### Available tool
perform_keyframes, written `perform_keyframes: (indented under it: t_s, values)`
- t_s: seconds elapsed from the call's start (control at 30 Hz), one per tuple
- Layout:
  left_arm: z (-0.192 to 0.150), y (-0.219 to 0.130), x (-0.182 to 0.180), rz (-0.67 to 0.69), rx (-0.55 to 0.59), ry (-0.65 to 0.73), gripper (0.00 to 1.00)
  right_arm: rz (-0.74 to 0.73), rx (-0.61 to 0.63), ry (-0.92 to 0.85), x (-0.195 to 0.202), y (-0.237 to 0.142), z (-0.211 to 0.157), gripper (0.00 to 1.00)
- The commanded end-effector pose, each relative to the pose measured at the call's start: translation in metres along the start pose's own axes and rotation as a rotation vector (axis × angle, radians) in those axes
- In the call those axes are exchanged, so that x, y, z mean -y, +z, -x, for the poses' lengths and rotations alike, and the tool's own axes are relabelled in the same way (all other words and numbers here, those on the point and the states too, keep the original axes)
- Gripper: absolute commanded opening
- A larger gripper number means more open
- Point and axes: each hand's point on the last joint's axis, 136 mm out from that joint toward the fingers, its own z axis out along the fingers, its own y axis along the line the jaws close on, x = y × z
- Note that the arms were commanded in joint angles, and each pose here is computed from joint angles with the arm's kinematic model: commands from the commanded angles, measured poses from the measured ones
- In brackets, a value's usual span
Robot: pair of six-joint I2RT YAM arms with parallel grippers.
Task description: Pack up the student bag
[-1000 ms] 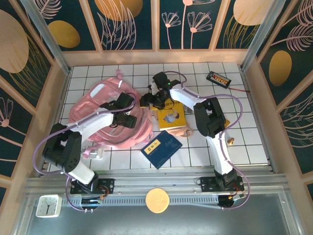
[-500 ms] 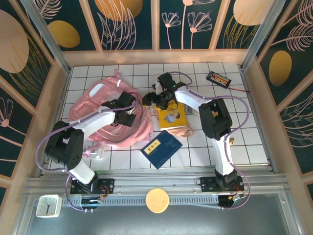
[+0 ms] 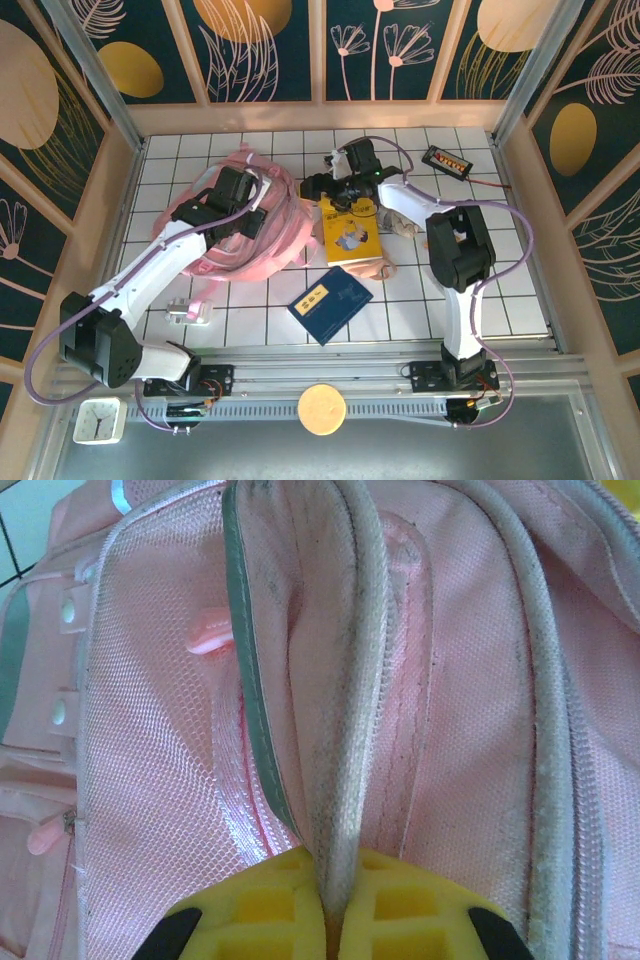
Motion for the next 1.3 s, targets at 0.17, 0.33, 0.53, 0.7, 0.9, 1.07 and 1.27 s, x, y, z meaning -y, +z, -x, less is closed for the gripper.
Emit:
perform_keyframes:
  t_s: [0.17,0.33,0.53,0.7,0.9,1.07,1.27]
  values:
    - [0.056,-0.032,0.000,-0.028,0.255,-0.022,0.00,0.093,-0.043,-0.048,-0.028,0.006,-0.024,0.75]
    - [0.055,-0.042,-0.012,0.024,0.345,-0.036,0.00,0.096,-0.084,-0.071,-0.033,0.017,-0.054,0.57]
    - [0.040,-0.038,-0.001,-0.012,0.403,0.082,0.00,0.077,-0.078,-0.139,-0.046,0.025,-0.094,0.04]
    - [0.053,-0.041,0.002,-0.001,0.495,0.179,0.00,-0.053,0.054,-0.278,-0.058,0.011,-0.102,0.00]
    - [0.070,-0.026,-0.001,-0.003,0.484,0.231,0.00,-0.053,-0.007,-0.360,-0.079,0.030,-0.144,0.00]
    - [0.053,-0.029,-0.015,0.030,0.483,0.219,0.00,-0.026,-0.056,-0.388,-0.082,0.037,-0.161,0.30]
    - [0.038,-0.048,-0.015,0.002,0.553,0.278,0.00,0.082,0.196,-0.711,-0.108,-0.036,-0.146,0.56]
